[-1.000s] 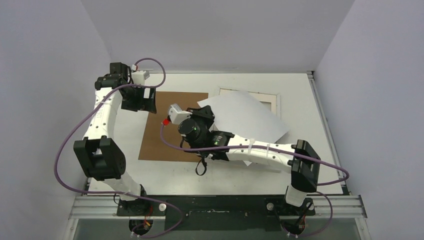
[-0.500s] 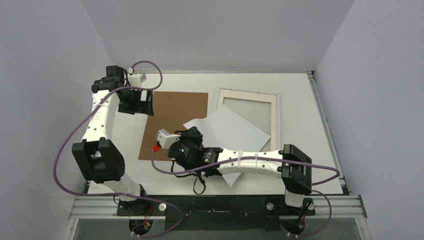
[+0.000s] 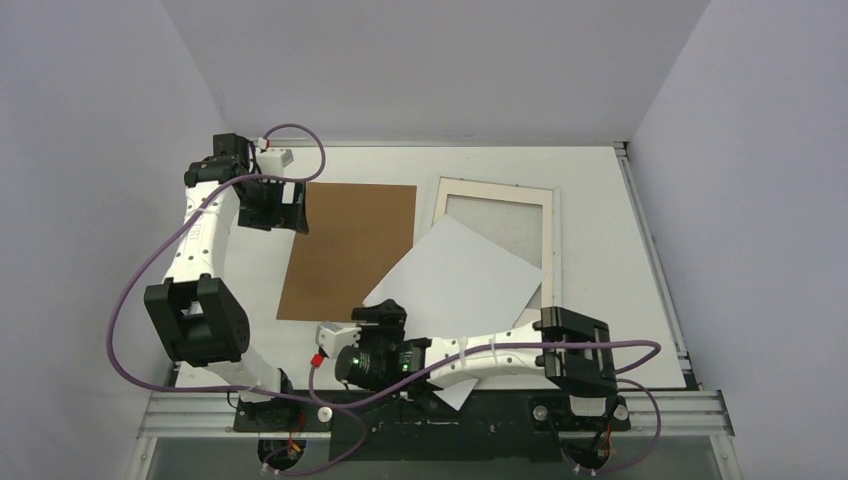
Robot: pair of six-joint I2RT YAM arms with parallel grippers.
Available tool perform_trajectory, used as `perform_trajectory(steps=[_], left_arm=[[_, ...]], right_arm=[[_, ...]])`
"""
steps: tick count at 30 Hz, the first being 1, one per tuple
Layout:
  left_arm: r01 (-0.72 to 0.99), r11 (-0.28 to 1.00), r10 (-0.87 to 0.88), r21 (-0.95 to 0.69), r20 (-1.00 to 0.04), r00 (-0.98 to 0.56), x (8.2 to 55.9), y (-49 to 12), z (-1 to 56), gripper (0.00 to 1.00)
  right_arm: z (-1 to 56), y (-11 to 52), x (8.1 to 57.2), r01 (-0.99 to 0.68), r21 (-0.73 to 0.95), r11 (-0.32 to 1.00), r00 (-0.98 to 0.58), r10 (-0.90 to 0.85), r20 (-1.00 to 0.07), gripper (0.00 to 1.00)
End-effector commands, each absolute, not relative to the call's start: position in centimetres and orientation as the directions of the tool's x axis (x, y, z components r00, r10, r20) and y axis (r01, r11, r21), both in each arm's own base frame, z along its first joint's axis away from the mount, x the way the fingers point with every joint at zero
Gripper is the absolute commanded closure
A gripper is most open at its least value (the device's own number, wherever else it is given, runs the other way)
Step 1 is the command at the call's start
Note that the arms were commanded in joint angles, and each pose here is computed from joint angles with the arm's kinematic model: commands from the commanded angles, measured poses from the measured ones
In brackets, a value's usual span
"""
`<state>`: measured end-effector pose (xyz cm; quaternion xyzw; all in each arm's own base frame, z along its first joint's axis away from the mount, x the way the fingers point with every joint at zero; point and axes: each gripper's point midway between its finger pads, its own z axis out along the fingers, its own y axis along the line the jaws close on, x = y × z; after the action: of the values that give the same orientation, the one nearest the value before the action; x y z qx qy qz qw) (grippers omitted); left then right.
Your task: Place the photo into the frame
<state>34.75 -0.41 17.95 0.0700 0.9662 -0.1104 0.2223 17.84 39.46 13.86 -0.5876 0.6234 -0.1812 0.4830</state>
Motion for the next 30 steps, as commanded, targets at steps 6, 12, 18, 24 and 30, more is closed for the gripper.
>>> perform_trajectory(steps=[6, 12, 18, 24, 30], left_arm=[[0.212, 0.962, 0.095, -0.175, -0.51, -0.855, 35.5, -0.5, 19.1, 0.04], [0.216, 0.961, 0.102, -0.173, -0.505, -0.857, 35.4, -0.4, 18.9, 0.04], [0.224, 0.959, 0.111, -0.173, -0.5, -0.859, 35.4, -0.4, 18.6, 0.04], [0.228, 0.958, 0.114, -0.173, -0.498, -0.86, 35.6, -0.5, 18.5, 0.04], [0.231, 0.957, 0.117, -0.174, -0.496, -0.861, 35.5, -0.6, 18.6, 0.04]], right_arm=[[12.7, 37.5, 15.2, -0.646, -0.646, 0.408, -0.016, -0.852, -0.523, 0.07], [13.0, 35.8, 12.9, -0.668, -0.439, 0.601, -0.264, -0.743, -0.616, 0.1], [11.6, 32.3, 9.5, -0.627, -0.191, 0.756, -0.51, -0.583, -0.632, 0.1], [10.2, 29.3, 6.1, -0.589, -0.052, 0.806, -0.619, -0.492, -0.612, 0.1], [9.5, 26.4, 4.6, -0.372, 0.199, 0.907, -0.8, -0.204, -0.564, 0.1]])
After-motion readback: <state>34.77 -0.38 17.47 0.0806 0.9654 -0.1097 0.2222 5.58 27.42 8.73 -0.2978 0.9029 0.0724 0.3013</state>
